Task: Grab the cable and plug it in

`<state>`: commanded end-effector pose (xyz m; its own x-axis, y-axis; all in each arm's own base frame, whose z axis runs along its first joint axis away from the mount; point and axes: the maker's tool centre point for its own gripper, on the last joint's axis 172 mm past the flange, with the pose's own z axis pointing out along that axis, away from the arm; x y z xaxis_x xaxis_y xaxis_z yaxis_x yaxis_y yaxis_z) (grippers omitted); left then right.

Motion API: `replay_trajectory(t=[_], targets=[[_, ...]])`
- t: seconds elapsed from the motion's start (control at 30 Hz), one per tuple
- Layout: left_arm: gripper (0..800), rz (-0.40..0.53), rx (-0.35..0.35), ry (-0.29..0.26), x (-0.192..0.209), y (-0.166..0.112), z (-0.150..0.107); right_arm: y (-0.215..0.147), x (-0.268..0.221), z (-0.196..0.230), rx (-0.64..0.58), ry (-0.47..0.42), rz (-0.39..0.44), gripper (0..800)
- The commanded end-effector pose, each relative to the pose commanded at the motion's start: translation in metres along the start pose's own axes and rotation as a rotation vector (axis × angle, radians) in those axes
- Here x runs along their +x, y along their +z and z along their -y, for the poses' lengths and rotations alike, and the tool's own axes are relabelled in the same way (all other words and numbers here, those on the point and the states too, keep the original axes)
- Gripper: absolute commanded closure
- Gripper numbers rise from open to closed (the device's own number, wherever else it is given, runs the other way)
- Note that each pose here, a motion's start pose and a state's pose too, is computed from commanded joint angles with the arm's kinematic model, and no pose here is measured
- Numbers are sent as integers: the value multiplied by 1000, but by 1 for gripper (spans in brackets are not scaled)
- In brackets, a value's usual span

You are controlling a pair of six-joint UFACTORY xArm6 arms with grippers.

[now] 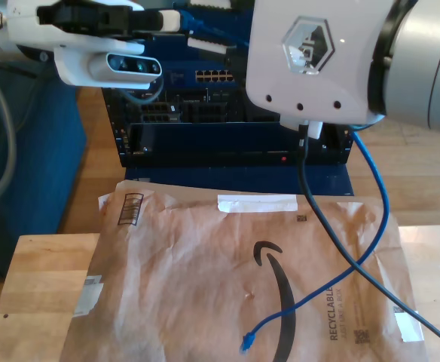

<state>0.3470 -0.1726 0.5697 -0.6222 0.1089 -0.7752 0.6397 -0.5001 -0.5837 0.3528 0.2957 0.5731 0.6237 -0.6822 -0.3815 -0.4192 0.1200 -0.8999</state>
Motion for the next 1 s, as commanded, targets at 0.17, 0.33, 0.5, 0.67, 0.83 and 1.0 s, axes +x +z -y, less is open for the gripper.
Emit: replay_trajectory(t=[0.17, 0.33, 0.5, 0.67, 0.83, 1.0], targets=[[793, -1, 0, -3, 0, 0, 1, 0, 0, 0, -2, 0, 0, 576], [698, 3, 0, 1, -1, 0, 0, 0, -1, 0, 1, 1, 1, 738], [428, 21, 12, 16, -5, 0, 2, 0, -4, -1, -2, 2, 9, 799], [229, 24, 8, 18, -6, -1, 2, 1, -3, -2, -5, 13, 8, 799], [7, 27, -12, 21, -9, -4, 1, 7, -2, -7, -23, 86, 3, 800], [6, 99, -142, 40, -23, -39, -12, 20, -4, -33, -142, 124, 6, 800]])
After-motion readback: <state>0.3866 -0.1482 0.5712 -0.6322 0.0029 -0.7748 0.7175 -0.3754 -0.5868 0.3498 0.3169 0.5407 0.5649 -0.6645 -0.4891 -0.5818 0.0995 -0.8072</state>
